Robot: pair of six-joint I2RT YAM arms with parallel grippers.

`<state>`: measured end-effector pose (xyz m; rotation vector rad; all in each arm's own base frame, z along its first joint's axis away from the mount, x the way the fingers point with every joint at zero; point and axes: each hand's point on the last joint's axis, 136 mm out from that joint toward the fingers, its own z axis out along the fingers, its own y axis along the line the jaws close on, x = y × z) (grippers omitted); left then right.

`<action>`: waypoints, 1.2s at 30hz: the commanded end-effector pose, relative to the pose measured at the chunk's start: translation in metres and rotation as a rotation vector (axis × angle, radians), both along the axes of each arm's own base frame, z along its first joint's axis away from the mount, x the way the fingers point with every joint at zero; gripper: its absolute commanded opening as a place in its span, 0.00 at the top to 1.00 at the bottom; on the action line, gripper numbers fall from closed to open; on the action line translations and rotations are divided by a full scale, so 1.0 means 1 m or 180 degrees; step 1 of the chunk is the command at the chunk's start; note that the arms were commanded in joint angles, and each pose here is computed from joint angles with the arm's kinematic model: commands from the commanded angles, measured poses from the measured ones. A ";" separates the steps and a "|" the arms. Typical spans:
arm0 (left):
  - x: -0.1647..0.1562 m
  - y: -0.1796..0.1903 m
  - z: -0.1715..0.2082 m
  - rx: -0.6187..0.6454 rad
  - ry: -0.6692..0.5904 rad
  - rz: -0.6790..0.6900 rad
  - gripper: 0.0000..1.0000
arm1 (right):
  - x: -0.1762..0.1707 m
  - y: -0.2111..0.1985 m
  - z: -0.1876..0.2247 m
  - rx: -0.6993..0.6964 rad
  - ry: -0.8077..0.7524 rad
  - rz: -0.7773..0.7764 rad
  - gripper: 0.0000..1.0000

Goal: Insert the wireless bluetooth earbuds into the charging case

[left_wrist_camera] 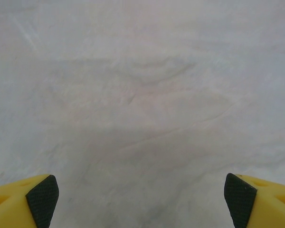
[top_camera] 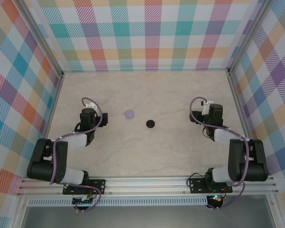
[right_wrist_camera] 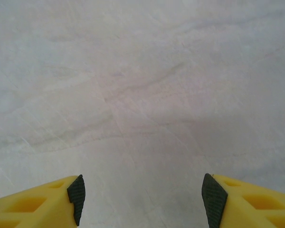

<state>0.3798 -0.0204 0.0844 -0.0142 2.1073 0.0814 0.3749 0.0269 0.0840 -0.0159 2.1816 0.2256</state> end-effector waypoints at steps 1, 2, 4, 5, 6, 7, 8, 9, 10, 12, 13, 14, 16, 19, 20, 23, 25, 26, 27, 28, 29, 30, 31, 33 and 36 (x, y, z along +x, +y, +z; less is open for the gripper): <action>0.014 -0.013 0.014 -0.0169 -0.0360 -0.0276 0.07 | 0.020 0.002 0.024 0.0001 -0.0510 0.0118 0.32; 0.015 -0.013 0.010 -0.0190 -0.0373 -0.0290 0.07 | 0.022 0.000 0.021 -0.0004 -0.0519 0.0102 0.32; 0.013 -0.010 0.005 -0.0244 -0.0434 -0.0283 0.07 | 0.024 -0.002 0.014 0.0026 -0.0514 0.0076 0.32; 0.012 -0.008 0.003 -0.0280 -0.0506 -0.0285 0.07 | 0.026 -0.003 0.014 0.0028 -0.0598 0.0068 0.31; 0.009 -0.007 0.001 -0.0306 -0.0562 -0.0287 0.07 | 0.024 -0.003 0.014 0.0023 -0.0591 0.0070 0.31; 0.009 -0.006 0.001 -0.0324 -0.0630 -0.0274 0.06 | 0.023 -0.002 0.016 0.0028 -0.0649 0.0075 0.31; 0.006 -0.005 0.000 -0.0333 -0.0586 -0.0271 0.06 | 0.021 -0.003 0.013 0.0020 -0.0686 0.0074 0.30; 0.007 -0.005 0.000 -0.0335 -0.0598 -0.0271 0.06 | 0.019 -0.003 0.009 0.0016 -0.0715 0.0069 0.30; 0.007 -0.006 -0.001 -0.0338 -0.0583 -0.0282 0.04 | 0.019 -0.001 0.009 0.0024 -0.0783 0.0102 0.29; 0.011 -0.005 -0.003 -0.0331 -0.0504 -0.0245 0.02 | 0.020 0.000 0.009 0.0015 -0.0745 0.0125 0.28; 0.015 -0.004 -0.005 -0.0327 -0.0419 -0.0230 0.00 | 0.019 0.000 0.008 0.0003 -0.0708 0.0121 0.27; 0.019 0.002 -0.007 -0.0316 -0.0355 -0.0093 0.00 | 0.020 0.000 0.009 0.0000 -0.0736 0.0121 0.23; 0.019 0.006 -0.007 -0.0332 -0.0362 -0.0036 0.00 | 0.020 0.000 0.007 -0.0025 -0.0711 0.0102 0.00; 0.019 0.006 -0.006 -0.0327 -0.0363 -0.0037 0.00 | 0.021 0.000 0.008 -0.0045 -0.0709 0.0092 0.00; 0.019 0.006 -0.007 -0.0329 -0.0359 -0.0035 0.00 | 0.020 0.000 0.007 -0.0046 -0.0703 0.0092 0.00; 0.019 0.006 -0.006 -0.0332 -0.0364 -0.0038 0.00 | 0.021 0.000 0.007 -0.0046 -0.0706 0.0092 0.00; 0.019 0.006 -0.006 -0.0328 -0.0363 -0.0038 0.00 | 0.021 0.000 0.007 -0.0045 -0.0702 0.0093 0.00; 0.019 0.006 -0.006 -0.0329 -0.0364 -0.0040 0.00 | 0.021 0.000 0.007 -0.0046 -0.0704 0.0090 0.00; 0.019 0.006 -0.006 -0.0332 -0.0362 -0.0042 0.00 | 0.021 0.000 0.007 -0.0046 -0.0707 0.0094 0.00; 0.019 0.006 -0.007 -0.0332 -0.0362 -0.0042 0.00 | 0.021 0.000 0.007 -0.0048 -0.0705 0.0091 0.01; 0.019 0.006 -0.006 -0.0329 -0.0369 -0.0041 0.00 | 0.021 0.000 0.007 -0.0046 -0.0706 0.0090 0.00; 0.019 0.006 -0.006 -0.0330 -0.0366 -0.0042 0.00 | 0.021 0.000 0.007 -0.0046 -0.0704 0.0087 0.00; 0.019 0.006 -0.006 -0.0334 -0.0365 -0.0041 0.00 | 0.021 0.000 0.007 -0.0047 -0.0703 0.0091 0.00; 0.019 0.006 -0.006 -0.0333 -0.0369 -0.0041 0.00 | 0.021 0.000 0.007 -0.0046 -0.0703 0.0086 0.00; 0.019 0.006 -0.006 -0.0331 -0.0364 -0.0043 0.00 | 0.021 0.000 0.008 -0.0047 -0.0709 0.0093 0.00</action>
